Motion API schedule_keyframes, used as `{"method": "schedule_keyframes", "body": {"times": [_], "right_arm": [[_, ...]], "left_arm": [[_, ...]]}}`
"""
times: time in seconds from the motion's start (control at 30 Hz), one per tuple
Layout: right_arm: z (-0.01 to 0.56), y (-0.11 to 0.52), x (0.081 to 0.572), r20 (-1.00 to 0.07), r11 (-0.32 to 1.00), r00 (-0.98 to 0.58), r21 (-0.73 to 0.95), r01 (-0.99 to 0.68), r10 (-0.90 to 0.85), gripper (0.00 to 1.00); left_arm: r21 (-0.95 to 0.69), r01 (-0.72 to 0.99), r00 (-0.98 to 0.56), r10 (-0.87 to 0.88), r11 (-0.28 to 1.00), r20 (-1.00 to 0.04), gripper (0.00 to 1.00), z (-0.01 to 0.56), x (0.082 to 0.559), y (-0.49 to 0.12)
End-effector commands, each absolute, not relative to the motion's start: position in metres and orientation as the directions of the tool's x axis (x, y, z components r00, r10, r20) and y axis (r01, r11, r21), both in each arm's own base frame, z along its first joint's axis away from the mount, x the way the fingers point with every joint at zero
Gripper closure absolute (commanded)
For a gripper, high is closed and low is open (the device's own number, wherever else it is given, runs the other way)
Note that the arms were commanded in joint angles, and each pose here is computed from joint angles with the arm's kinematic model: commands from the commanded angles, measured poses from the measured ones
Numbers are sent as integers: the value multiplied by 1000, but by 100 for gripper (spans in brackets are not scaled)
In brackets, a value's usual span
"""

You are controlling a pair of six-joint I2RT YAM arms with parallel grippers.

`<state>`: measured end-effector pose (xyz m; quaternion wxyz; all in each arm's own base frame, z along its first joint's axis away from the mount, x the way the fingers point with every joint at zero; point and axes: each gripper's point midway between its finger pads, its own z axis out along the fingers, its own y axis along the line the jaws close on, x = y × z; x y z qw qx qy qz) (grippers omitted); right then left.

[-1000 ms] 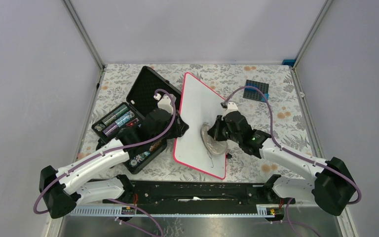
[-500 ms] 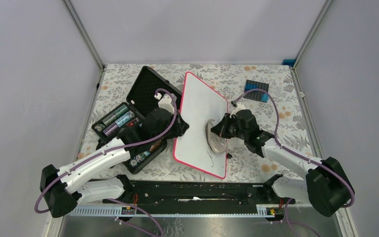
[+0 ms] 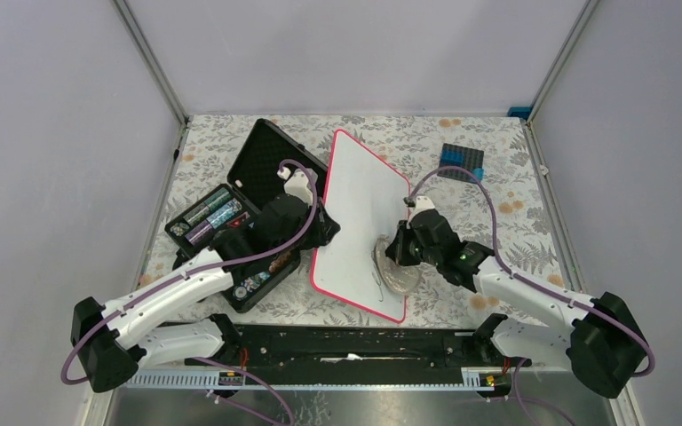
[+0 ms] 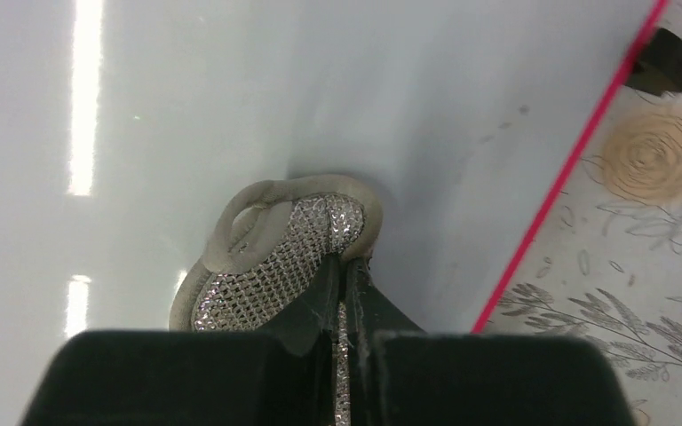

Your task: Erase the whiteboard

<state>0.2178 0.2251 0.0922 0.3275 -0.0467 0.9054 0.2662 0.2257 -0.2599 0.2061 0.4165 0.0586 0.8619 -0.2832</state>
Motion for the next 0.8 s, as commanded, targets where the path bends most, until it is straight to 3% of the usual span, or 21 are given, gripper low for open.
{"method": "schedule_keyframes", "body": {"times": [0.0, 0.17, 0.3, 0.53, 0.63, 0.77], "right_arm": [[166, 303, 176, -650, 589, -759, 622, -516, 21, 100], [210, 299, 178, -725, 531, -678, 624, -574, 119, 100], [160, 272, 198, -688, 684, -715, 583, -438, 129, 100], [49, 195, 202, -485, 900, -871, 410, -144, 81, 100], [43, 171, 192, -488, 934, -869, 339, -110, 75, 100], [54, 173, 192, -515, 919, -850, 377, -112, 108, 100]], "left_arm": [[-289, 434, -681, 101, 853, -725, 100, 162, 206, -254], [-290, 434, -684, 103, 853, -722, 100, 162, 207, -255], [-290, 438, -680, 103, 851, -726, 100, 165, 208, -256], [-285, 429, -681, 100, 857, -725, 100, 164, 207, -252], [-286, 427, -678, 95, 858, -729, 100, 165, 207, -251], [-282, 433, -678, 103, 856, -728, 100, 165, 208, -253]]}}
